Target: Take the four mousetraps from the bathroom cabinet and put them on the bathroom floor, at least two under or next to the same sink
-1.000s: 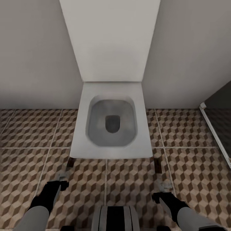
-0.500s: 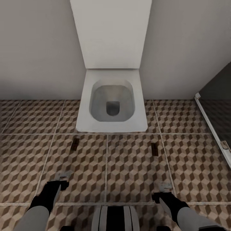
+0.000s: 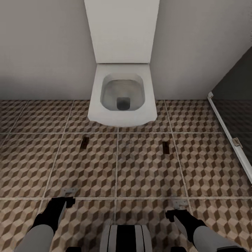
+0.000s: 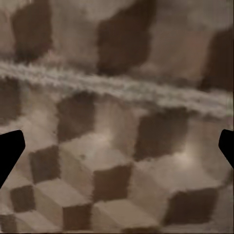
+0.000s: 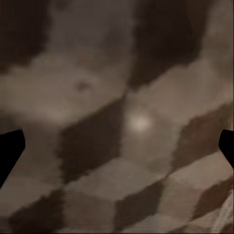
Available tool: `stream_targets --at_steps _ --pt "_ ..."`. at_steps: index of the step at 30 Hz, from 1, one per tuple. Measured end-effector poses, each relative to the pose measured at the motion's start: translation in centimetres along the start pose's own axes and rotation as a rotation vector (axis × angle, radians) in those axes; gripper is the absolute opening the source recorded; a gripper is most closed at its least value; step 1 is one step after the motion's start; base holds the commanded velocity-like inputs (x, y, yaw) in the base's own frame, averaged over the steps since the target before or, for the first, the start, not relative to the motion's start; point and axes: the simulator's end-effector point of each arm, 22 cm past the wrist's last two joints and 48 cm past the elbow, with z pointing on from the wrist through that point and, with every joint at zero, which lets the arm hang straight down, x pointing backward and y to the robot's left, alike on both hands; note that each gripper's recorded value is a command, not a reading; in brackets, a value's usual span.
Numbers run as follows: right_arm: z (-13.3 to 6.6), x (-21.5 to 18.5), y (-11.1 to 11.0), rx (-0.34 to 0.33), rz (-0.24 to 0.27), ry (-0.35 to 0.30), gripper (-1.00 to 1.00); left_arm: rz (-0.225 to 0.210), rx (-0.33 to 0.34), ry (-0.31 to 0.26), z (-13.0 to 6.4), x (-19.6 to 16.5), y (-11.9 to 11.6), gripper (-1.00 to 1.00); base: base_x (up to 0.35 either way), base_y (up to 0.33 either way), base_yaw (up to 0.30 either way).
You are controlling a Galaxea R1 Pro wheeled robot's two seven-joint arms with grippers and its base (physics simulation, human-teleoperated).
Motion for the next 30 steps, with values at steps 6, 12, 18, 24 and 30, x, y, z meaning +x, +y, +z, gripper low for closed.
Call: stream_targets --at_steps 6,12,18,24,30 --pt "0.00 0.00 0.00 0.000 0.000 0.000 1.00 0.001 0.001 0.000 0.00 0.03 -0.10 1.00 -0.345 0.000 0.000" --pt "0.00 0.00 0.00 0.000 0.000 0.000 1.00 0.001 0.002 0.001 0.00 0.04 -0.14 1.00 -0.342 0.000 0.000" --pt "-0.02 -0.02 -0.01 0.000 0.000 -0.001 1.00 0.001 0.002 -0.001 -0.04 -0.04 -0.13 1.00 -0.192 0.000 0.000" --pt "-0.03 -0.04 -0.01 0.000 0.000 -0.001 1.00 0.001 0.005 -0.002 -0.07 -0.08 -0.25 1.00 -0.062 0.000 0.000" --pt "-0.03 -0.02 -0.03 0.000 0.000 -0.001 1.00 0.001 0.007 -0.002 -0.09 -0.07 -0.35 1.00 -0.016 0.000 0.000"
